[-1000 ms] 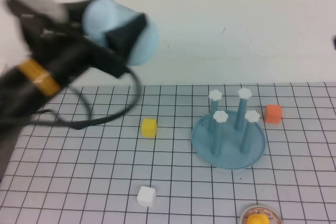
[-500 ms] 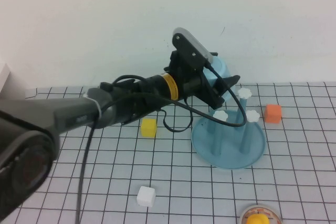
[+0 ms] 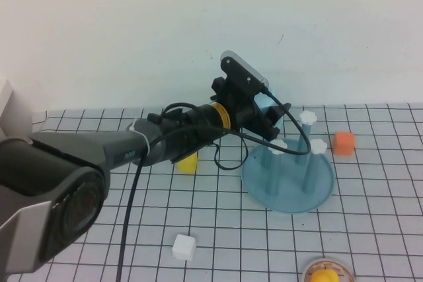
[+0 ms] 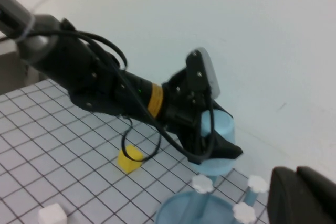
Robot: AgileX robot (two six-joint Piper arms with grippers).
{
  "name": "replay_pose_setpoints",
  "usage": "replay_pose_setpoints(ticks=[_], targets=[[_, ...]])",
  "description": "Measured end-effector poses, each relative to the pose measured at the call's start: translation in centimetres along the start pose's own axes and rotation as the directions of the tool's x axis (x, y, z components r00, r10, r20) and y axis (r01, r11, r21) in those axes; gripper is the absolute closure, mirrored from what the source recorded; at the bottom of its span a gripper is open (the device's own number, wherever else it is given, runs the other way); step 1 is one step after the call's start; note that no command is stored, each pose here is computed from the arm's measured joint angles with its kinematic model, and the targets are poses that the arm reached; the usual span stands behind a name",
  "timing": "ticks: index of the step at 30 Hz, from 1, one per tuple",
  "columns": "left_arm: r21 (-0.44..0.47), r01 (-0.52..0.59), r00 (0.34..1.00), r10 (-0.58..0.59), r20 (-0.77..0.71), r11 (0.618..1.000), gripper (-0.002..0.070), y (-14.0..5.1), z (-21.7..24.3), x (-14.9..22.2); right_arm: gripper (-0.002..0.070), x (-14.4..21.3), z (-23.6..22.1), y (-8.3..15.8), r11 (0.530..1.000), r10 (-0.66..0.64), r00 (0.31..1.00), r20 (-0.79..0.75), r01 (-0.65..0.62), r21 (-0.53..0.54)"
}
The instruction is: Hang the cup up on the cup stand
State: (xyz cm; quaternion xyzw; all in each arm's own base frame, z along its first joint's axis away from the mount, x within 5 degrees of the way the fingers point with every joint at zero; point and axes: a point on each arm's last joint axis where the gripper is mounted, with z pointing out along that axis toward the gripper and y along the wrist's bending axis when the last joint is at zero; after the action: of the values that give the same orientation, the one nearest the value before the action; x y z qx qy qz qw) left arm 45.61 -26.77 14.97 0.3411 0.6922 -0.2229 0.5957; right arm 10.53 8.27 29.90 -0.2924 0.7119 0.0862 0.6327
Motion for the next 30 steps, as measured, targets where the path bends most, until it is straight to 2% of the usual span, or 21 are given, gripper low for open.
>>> replay_pose_setpoints(ticks=[6,11,14,17,20,22,24,25,27,30], targets=[[-0.023,0.024,0.998,-0.025,-0.058,0.999,0.0108,0.1,0.3,0.9,0.0678,-0.2,0.0,0.4,0.999,0.000,1.000,0.017,0.000,-0.040],[-0.081,0.096,0.985,-0.106,-0.133,0.992,0.0004,0.5,0.0,0.8,0.0678,-0.2,0.0,0.4,0.999,0.001,1.000,0.021,0.001,-0.048],[-0.133,0.106,0.975,-0.129,-0.180,0.985,0.0011,0.9,-0.9,-1.2,0.0678,-0.2,0.0,0.4,0.999,-0.006,1.000,0.021,0.007,-0.048],[-0.181,0.085,0.976,-0.119,-0.182,0.980,0.0092,1.4,-2.6,-5.0,0.0678,-0.2,0.0,0.4,0.999,-0.023,0.999,0.022,0.024,-0.048],[-0.218,0.091,0.987,-0.118,-0.113,0.972,0.0279,1.8,-5.1,-10.3,0.0678,-0.2,0.0,0.4,0.998,-0.047,0.999,0.023,0.048,-0.047],[-0.201,0.053,0.997,-0.063,-0.048,0.978,0.0420,1.5,-7.2,-14.3,0.0678,-0.2,0.0,0.4,0.996,-0.075,0.997,0.024,0.076,-0.047],[-0.123,0.014,1.000,-0.012,0.017,0.992,0.0561,0.6,-9.5,-18.0,0.0678,-0.2,0.0,0.4,0.993,-0.107,0.994,0.026,0.109,-0.046],[-0.068,-0.004,0.999,0.007,0.039,0.998,0.0594,-0.1,-10.5,-19.3,0.0678,-0.2,0.0,0.4,0.991,-0.121,0.992,0.027,0.123,-0.045],[0.028,-0.010,0.996,0.007,0.091,1.000,0.0641,-1.4,-12.9,-22.0,0.0678,-0.2,0.0,0.5,0.989,-0.141,0.990,0.030,0.142,-0.050],[0.097,-0.014,0.991,0.001,0.137,0.995,0.0664,-2.9,-16.3,-24.6,0.0678,-0.4,-0.1,1.0,0.983,-0.152,0.987,0.062,0.157,-0.098]])
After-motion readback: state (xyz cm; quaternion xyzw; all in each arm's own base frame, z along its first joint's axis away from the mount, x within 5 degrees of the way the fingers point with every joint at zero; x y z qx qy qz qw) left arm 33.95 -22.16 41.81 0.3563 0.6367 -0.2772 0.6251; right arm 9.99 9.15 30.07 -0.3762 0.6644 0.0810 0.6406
